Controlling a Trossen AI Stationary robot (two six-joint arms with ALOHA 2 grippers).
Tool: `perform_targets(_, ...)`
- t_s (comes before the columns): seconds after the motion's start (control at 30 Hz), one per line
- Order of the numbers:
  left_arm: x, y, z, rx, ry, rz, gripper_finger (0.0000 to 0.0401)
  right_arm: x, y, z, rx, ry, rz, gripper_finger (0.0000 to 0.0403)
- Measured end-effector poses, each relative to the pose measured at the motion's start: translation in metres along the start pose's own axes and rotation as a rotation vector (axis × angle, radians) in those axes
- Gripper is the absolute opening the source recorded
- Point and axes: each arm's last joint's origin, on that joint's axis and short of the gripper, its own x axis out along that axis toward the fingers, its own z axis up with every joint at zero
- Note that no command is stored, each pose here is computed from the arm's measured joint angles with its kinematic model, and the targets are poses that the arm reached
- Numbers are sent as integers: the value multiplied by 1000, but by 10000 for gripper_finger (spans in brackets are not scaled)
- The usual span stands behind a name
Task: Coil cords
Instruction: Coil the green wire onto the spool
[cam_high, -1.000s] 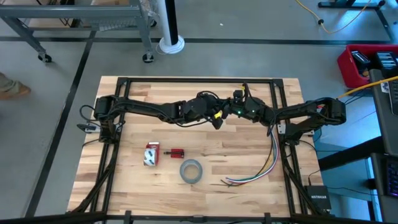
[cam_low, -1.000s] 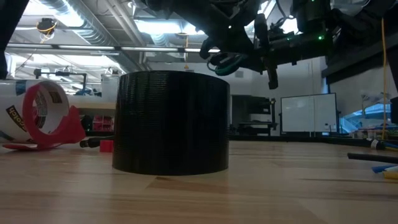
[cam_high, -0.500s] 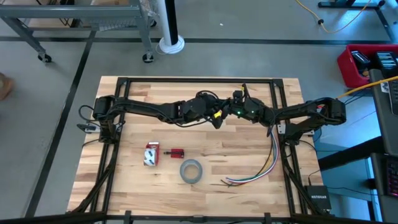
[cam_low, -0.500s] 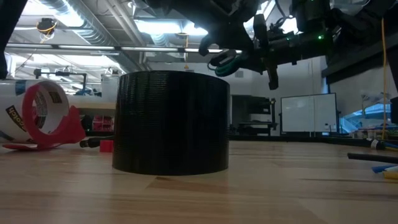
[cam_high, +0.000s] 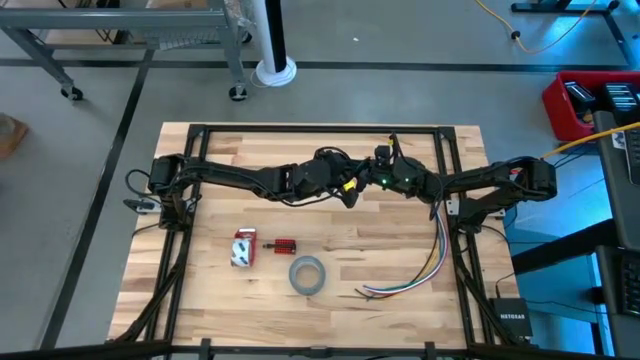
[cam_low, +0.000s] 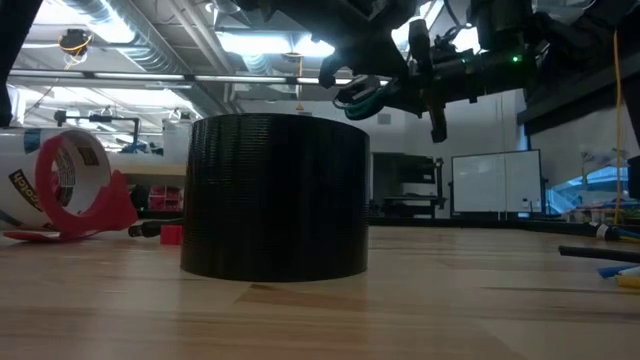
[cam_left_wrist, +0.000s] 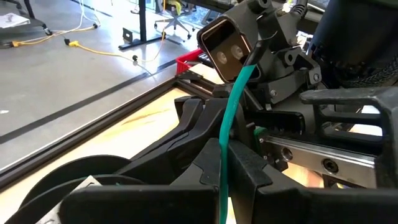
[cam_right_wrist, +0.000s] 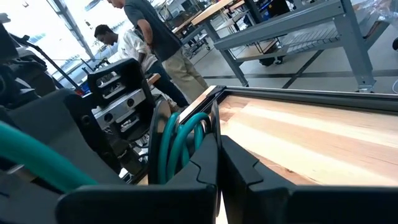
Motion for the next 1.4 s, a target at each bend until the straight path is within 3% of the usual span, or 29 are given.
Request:
perform_targets(0.47, -13, -13, 3, 1, -39, 37, 0, 0, -4, -5, -9, 31, -26, 5)
perform_targets(0.83, -17, -9, 5, 0, -8, 66, 0, 0, -2, -2, -5, 13, -12, 5)
perform_targets(1.4, -17, -8, 3, 34, 12, 74, 0, 0, 5, 3, 34, -3, 97, 5)
